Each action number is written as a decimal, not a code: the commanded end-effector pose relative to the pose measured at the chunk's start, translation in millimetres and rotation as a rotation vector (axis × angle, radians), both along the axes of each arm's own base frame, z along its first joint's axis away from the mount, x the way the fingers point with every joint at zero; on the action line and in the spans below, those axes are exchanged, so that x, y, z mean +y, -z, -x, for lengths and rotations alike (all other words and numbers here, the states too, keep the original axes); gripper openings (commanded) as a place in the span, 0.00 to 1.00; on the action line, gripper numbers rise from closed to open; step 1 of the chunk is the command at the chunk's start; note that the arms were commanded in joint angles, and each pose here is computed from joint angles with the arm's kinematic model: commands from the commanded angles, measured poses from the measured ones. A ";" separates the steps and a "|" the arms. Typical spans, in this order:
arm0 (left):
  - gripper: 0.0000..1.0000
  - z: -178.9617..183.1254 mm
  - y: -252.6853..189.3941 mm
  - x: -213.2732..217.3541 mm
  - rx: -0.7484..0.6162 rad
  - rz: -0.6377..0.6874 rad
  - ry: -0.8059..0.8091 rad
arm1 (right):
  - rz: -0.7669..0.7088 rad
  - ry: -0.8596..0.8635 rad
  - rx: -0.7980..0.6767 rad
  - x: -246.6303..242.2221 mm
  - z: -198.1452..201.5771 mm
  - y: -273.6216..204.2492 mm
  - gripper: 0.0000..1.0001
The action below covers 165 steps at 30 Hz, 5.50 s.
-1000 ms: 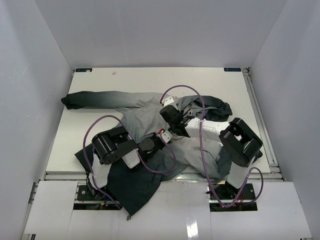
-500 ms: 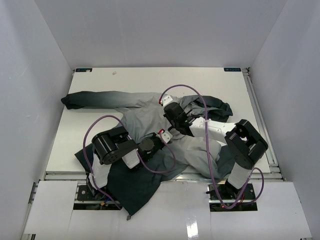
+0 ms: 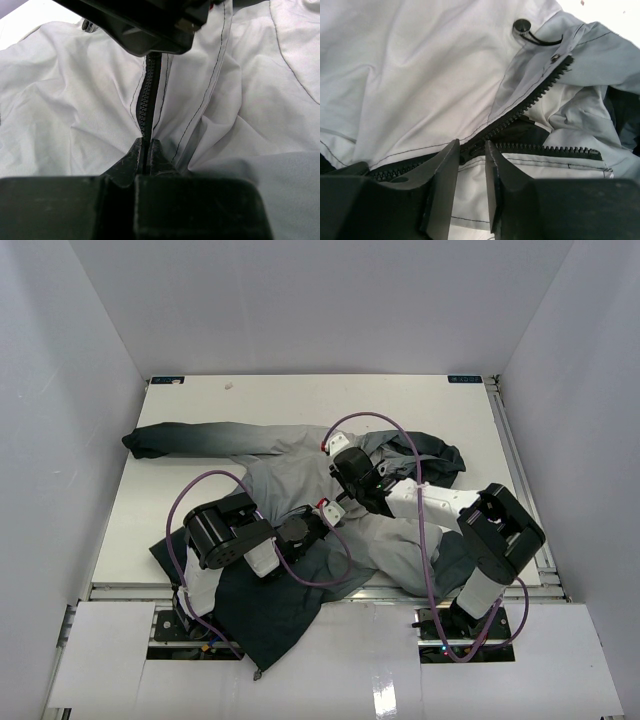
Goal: Zip up the jacket
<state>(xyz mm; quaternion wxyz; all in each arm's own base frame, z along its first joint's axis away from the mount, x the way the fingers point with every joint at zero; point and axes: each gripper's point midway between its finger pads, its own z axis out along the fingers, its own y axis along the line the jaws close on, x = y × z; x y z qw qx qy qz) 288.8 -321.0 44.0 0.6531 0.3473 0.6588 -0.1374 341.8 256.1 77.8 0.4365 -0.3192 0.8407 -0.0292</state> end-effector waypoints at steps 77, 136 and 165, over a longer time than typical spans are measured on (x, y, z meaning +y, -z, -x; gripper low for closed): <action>0.00 4.7 -60.7 13.0 -0.133 0.186 -0.040 | -0.054 0.212 -0.164 -31.0 -54.1 -43.0 0.08; 0.98 -68.2 -166.6 -7.3 0.328 0.232 -0.163 | -0.476 0.295 -0.038 -84.3 -76.8 -153.0 0.90; 0.98 93.5 -221.1 70.3 0.234 0.555 0.117 | -0.740 0.116 -0.198 -117.3 108.2 -152.2 0.90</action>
